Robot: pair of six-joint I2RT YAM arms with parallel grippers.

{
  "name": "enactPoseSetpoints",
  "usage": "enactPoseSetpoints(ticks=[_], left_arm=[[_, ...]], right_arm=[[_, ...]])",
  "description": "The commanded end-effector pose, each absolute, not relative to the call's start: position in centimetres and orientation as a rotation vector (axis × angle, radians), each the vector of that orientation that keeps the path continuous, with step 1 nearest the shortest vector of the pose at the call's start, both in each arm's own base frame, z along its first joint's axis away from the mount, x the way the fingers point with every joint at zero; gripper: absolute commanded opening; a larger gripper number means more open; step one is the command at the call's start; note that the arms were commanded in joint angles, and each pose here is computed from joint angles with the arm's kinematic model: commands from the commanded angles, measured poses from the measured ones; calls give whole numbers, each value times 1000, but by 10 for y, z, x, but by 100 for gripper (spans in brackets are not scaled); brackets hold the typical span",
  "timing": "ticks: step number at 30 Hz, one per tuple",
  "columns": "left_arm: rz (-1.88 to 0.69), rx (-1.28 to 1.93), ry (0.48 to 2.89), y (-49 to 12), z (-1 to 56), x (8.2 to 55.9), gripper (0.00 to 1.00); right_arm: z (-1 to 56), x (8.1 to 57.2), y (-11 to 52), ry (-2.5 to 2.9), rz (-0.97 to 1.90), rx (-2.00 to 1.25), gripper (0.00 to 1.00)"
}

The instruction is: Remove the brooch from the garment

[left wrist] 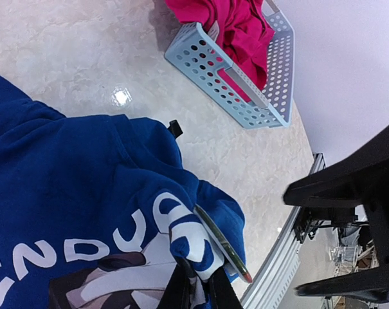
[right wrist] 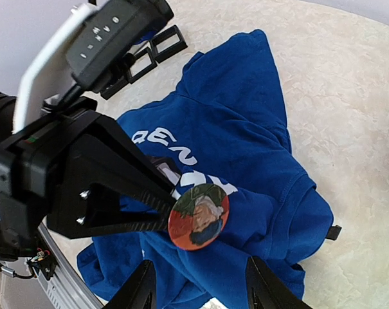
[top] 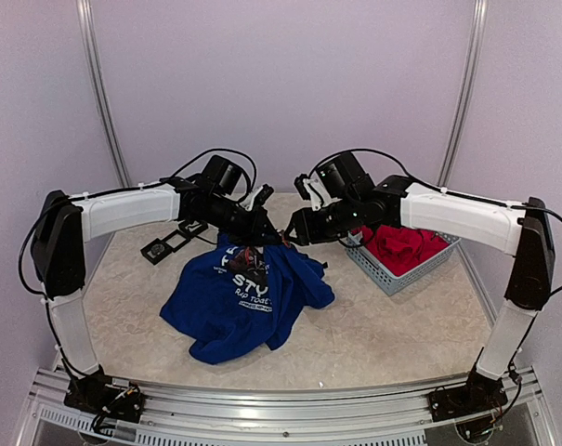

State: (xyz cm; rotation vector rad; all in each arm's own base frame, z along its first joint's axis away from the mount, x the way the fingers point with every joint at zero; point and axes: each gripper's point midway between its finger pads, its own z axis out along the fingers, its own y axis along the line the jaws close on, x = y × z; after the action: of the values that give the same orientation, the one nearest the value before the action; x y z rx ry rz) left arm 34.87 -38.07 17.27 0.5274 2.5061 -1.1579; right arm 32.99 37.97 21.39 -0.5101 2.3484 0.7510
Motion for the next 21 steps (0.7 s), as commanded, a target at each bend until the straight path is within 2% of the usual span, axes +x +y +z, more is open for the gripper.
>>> enactPoseSetpoints(ticks=[1, 5, 11, 21], left_arm=[[-1269, 531, 2481, -389, 193, 345, 0], [-1270, 520, 2495, -389, 191, 346, 0], [-1271, 507, 2512, -389, 189, 347, 0], [-1276, 507, 2508, -389, 192, 347, 0]], right_arm=[[196, 328, 390, 2383, 623, -601, 47], [192, 329, 396, 2395, 567, -638, 42], [189, 332, 399, 2385, 495, -670, 41], [184, 339, 394, 2391, 400, -675, 11]])
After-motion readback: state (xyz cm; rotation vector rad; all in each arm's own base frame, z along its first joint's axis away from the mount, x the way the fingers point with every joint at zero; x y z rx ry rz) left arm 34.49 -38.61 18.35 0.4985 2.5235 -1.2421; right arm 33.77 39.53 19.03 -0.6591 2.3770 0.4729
